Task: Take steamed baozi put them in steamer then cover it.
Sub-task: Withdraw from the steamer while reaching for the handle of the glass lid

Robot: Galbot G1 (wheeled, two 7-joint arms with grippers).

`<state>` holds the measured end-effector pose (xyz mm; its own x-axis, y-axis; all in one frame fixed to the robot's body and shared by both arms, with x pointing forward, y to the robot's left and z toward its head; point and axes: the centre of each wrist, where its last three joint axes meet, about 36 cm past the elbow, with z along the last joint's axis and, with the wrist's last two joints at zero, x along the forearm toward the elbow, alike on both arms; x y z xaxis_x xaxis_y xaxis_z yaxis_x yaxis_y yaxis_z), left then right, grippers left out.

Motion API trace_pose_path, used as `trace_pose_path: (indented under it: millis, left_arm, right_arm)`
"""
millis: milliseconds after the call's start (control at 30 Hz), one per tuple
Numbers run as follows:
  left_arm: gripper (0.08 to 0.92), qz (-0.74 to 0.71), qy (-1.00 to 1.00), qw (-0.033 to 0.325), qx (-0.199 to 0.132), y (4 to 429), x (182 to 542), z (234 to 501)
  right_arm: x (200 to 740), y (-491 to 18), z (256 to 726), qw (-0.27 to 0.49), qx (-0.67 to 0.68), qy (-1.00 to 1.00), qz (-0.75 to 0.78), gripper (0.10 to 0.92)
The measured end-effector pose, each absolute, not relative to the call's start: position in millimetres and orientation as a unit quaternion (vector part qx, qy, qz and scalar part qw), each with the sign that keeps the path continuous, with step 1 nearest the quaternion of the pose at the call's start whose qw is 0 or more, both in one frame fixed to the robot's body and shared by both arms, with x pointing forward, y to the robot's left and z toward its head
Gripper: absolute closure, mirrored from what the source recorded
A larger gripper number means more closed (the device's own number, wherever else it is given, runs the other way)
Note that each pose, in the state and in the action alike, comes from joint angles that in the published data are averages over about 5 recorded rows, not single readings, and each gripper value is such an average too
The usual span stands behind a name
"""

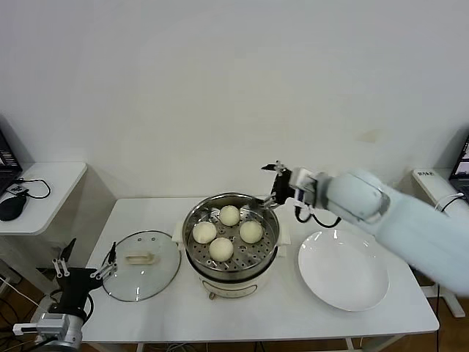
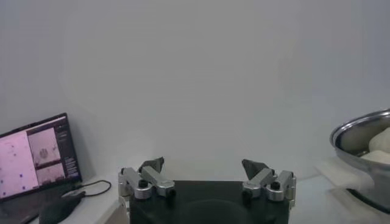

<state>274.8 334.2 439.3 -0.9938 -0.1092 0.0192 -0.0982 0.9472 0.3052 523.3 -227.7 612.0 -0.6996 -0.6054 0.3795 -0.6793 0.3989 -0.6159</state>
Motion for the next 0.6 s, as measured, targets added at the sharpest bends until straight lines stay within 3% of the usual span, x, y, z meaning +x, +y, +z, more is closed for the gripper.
trace_pose_path:
  millis: [333, 600]
  left_arm:
    - [0.177, -0.175, -0.983, 0.014, 0.057, 332.4, 278.7, 425.9]
    - [0.177, -0.284, -0.957, 0.006, 0.058, 350.1, 286.9, 412.7]
  right_arm:
    - [474.9, -272.9, 541.8, -0.124, 0.293, -0.923, 0.217, 0.199]
    - [402.0, -329.7, 468.4, -0.137, 0.15, -0.974, 0.099, 0.199]
